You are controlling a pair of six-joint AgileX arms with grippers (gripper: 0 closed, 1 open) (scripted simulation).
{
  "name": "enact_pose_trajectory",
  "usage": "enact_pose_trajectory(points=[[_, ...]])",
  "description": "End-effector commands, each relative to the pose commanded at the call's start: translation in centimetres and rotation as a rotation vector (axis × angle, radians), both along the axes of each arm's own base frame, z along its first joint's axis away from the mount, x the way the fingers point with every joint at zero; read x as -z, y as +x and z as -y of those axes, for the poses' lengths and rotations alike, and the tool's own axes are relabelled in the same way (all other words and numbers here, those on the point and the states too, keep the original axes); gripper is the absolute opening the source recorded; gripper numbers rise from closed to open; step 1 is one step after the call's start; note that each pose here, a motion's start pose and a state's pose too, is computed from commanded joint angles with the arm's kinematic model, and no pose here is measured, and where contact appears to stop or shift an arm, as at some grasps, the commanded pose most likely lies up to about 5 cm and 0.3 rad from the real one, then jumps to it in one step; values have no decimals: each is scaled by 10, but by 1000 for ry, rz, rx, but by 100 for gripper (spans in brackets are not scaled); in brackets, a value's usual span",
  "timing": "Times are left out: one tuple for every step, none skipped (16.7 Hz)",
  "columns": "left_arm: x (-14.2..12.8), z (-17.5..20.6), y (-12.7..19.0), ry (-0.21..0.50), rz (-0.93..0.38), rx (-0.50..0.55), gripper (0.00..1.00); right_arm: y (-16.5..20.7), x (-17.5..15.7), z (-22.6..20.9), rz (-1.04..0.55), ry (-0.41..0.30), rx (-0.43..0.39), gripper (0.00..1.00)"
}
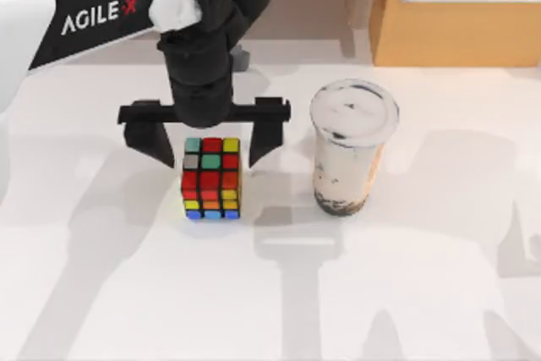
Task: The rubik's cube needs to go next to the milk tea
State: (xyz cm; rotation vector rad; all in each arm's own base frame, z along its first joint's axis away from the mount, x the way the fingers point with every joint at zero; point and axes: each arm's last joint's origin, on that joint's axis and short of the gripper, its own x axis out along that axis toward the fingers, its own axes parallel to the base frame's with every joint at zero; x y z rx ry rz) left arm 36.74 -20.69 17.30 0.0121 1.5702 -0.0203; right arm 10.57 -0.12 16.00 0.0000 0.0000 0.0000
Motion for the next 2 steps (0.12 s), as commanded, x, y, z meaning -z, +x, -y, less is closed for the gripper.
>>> enact_pose_trajectory(points=[[0,0,0,0,0,0,100,0,0,0,0,0,0,100],[0,0,0,0,0,0,100,0,0,0,0,0,0,100]])
